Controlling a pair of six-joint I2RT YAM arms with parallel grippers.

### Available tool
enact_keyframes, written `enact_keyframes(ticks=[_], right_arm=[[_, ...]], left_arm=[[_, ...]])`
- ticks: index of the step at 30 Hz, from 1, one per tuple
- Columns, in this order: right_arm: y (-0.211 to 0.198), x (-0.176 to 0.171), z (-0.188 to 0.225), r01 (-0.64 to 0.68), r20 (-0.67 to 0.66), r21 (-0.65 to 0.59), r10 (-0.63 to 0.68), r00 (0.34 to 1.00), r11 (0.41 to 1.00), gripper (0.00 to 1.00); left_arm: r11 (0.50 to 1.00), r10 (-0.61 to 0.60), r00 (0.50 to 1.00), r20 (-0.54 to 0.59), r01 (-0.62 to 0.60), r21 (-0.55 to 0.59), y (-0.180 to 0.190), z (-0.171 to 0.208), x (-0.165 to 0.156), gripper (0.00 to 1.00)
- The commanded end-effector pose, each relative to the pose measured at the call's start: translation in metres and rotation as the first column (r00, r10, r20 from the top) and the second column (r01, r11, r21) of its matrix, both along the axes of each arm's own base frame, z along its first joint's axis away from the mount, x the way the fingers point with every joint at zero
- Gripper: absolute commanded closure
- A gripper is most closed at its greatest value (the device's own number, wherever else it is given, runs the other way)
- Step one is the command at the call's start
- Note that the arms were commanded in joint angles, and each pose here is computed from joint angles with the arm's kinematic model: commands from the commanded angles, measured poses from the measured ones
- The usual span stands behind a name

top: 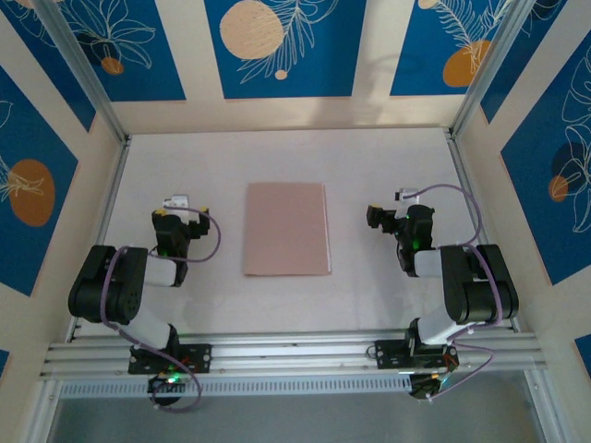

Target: Put the files into the folder

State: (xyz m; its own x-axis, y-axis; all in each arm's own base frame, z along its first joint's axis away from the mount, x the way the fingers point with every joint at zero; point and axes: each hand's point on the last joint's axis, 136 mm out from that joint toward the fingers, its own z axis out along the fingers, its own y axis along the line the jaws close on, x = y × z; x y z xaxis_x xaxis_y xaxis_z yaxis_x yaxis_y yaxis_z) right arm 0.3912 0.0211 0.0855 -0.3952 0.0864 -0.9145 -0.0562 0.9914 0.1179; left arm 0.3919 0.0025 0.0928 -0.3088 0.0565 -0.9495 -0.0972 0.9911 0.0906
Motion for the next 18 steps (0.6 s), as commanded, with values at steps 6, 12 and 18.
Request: enact_keyframes(ticks=[6,12,18], right_arm=[[0.0009,0.0053,0.0078,-0.012,0.024,-0.002,0.012,1.000,1.000,0.01],[0.0007,0.0065,0.0080,-0.015,0.019,0.004,0.015,1.000,1.000,0.01],[0.0011,0.0050,0.0082,-0.018,0.023,0.004,0.018,1.000,1.000,0.01]], left_arm=[[1.000,-0.004,1.000,-0.006,0.004,-0.004,-0.0017,0.0007,0.0000,0.00],[1.000,-0.003,1.000,-0.007,0.003,-0.005,-0.0014,0.0005,0.0000,0.00],[1.000,-0.004,1.000,-0.009,0.004,-0.005,-0.0016,0.0000,-0.0002,0.00]])
